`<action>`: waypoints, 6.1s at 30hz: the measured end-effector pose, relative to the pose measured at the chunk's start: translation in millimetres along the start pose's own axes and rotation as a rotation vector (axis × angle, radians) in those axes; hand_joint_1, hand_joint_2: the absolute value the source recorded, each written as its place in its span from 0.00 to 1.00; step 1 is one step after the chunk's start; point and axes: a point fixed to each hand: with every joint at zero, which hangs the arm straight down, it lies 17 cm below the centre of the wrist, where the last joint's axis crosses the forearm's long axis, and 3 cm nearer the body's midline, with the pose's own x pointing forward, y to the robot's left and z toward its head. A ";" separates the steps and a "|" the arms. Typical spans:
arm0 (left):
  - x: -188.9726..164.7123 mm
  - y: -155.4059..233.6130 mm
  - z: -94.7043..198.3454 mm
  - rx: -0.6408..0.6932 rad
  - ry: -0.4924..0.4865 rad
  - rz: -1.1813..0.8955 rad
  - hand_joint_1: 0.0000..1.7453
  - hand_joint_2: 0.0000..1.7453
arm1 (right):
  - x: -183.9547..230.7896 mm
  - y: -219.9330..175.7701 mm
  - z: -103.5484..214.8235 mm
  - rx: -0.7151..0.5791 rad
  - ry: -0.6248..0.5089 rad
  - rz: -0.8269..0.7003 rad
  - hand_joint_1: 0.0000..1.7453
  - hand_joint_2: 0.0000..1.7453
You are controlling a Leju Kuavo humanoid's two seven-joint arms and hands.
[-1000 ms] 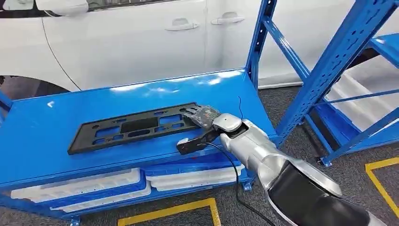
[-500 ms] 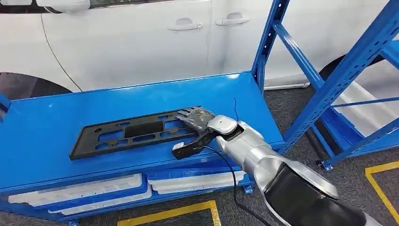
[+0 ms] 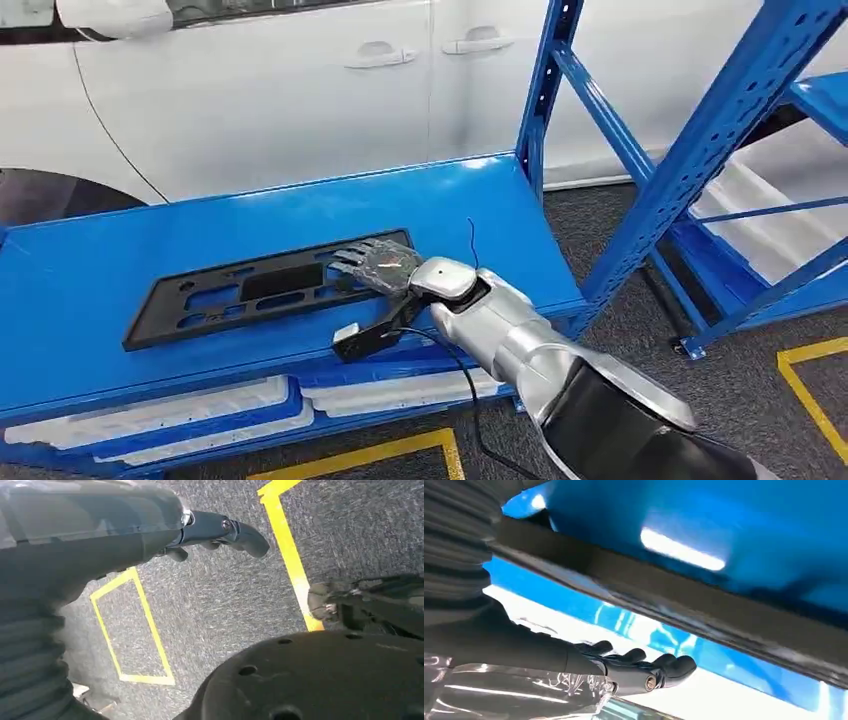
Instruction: Take the parts from the cabinet and place them on the table.
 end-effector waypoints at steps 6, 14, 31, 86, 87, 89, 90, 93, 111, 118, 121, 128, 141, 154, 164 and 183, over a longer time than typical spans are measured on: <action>-0.7 -2.9 0.4 -0.005 0.001 -0.005 0.00 0.00 | 19.4 3.1 -1.9 -0.006 -0.059 0.006 0.98 1.00; -1.2 -3.5 0.5 -0.005 0.002 -0.007 0.00 0.00 | 27.0 -1.0 -3.6 -0.033 -0.073 0.003 1.00 1.00; 2.2 -1.0 0.0 -0.002 -0.009 -0.010 0.00 0.00 | 22.1 -17.4 -3.9 -0.076 -0.076 -0.024 1.00 1.00; 7.5 1.2 4.2 0.022 -0.120 0.162 0.00 1.00 | 64.8 -174.6 155.6 -0.531 -0.884 -1.305 1.00 1.00; 9.1 1.1 4.0 0.021 -0.122 0.160 0.00 1.00 | 65.3 -171.1 155.5 -0.527 -0.880 -1.313 1.00 1.00; 11.1 0.9 3.8 0.019 -0.125 0.157 0.00 1.00 | 66.5 -163.2 155.5 -0.521 -0.874 -1.331 1.00 1.00; 10.5 0.8 3.8 0.019 -0.122 0.155 0.00 1.00 | 66.8 -160.8 155.6 -0.518 -0.871 -1.335 1.00 1.00; 5.8 0.9 3.4 0.017 -0.099 0.142 0.00 1.00 | 67.1 -160.1 156.2 -0.515 -0.874 -1.337 1.00 1.00; 3.0 5.9 -0.5 0.057 -0.020 0.098 0.00 1.00 | 43.7 -135.7 165.5 -0.548 -0.807 -1.356 1.00 1.00; 3.8 7.5 -1.5 0.054 0.009 0.112 0.00 1.00 | 38.6 -131.7 168.3 -0.562 -0.802 -1.380 1.00 1.00; 3.1 6.6 -1.3 0.049 0.011 0.120 0.00 1.00 | 38.2 -129.4 166.4 -0.556 -0.794 -1.390 1.00 1.00; -0.8 4.7 -0.8 0.045 0.020 0.127 0.00 1.00 | 35.4 -134.7 161.2 -0.558 -0.782 -1.416 1.00 1.00; 1.2 3.6 -0.6 0.046 0.009 0.140 0.00 1.00 | 20.3 -147.2 162.4 -0.589 -0.771 -1.441 1.00 1.00; -3.9 5.6 0.0 0.051 0.009 0.159 0.00 1.00 | 23.0 -153.1 157.3 -0.587 -0.772 -1.467 1.00 1.00; -4.8 -0.2 0.7 0.042 0.010 0.166 0.00 1.00 | 20.5 -154.9 158.1 -0.595 -0.774 -1.481 1.00 1.00; -3.2 5.7 -0.1 0.054 0.010 0.182 0.00 1.00 | 19.5 -160.9 156.0 -0.594 -0.782 -1.495 1.00 1.00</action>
